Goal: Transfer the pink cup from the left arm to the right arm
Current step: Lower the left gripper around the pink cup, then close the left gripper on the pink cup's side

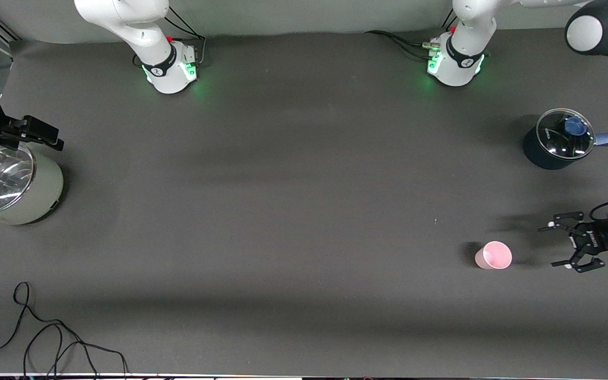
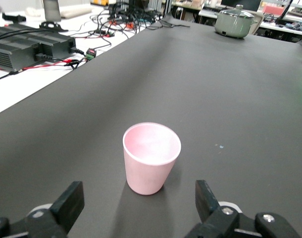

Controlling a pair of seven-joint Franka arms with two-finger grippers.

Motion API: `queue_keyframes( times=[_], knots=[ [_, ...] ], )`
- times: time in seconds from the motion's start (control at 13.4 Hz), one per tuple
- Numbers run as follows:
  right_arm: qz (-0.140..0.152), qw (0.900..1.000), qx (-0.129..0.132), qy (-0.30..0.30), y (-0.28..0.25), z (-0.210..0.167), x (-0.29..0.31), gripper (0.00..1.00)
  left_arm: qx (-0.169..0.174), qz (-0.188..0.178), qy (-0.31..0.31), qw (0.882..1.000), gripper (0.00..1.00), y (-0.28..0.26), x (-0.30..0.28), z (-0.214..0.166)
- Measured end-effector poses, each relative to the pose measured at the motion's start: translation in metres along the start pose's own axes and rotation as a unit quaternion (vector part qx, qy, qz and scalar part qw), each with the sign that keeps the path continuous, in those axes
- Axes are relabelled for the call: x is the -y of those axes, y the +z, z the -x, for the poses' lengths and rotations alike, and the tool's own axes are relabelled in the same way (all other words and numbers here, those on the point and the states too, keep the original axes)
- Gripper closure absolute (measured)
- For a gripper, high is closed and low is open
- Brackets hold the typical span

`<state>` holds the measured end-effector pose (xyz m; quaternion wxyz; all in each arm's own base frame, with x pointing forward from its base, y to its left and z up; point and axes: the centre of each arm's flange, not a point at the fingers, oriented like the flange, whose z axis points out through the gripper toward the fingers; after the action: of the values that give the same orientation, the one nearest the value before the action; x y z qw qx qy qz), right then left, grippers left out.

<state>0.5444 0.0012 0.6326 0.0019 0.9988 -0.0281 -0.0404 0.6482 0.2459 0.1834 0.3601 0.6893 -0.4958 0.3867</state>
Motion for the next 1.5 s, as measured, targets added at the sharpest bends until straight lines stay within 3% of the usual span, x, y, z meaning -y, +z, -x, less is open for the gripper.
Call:
queue_keyframes(
  times=[0.22,0.52,0.82,1.27,1.42,1.5],
  knots=[
    [0.000,1.000,0.000,0.000,0.000,0.000,0.000,0.00,-0.042,-0.009,0.037,0.998,0.00,0.029,-0.004,0.049],
    [0.000,1.000,0.000,0.000,0.000,0.000,0.000,0.00,-0.077,-0.020,0.047,0.996,0.00,0.055,-0.008,0.080],
    [0.000,1.000,0.000,0.000,0.000,0.000,0.000,0.00,-0.107,-0.025,0.045,0.993,0.00,0.090,-0.008,0.088],
    [0.000,1.000,0.000,0.000,0.000,0.000,0.000,0.00,-0.113,-0.030,0.045,0.992,0.00,0.129,-0.003,0.077],
    [0.000,1.000,0.000,0.000,0.000,0.000,0.000,0.00,-0.115,-0.032,0.045,0.992,0.04,0.130,-0.003,0.076],
    [0.000,1.000,0.000,0.001,0.000,0.000,-0.001,0.00,-0.116,-0.032,0.046,0.992,0.15,0.131,-0.003,0.075]
  ],
)
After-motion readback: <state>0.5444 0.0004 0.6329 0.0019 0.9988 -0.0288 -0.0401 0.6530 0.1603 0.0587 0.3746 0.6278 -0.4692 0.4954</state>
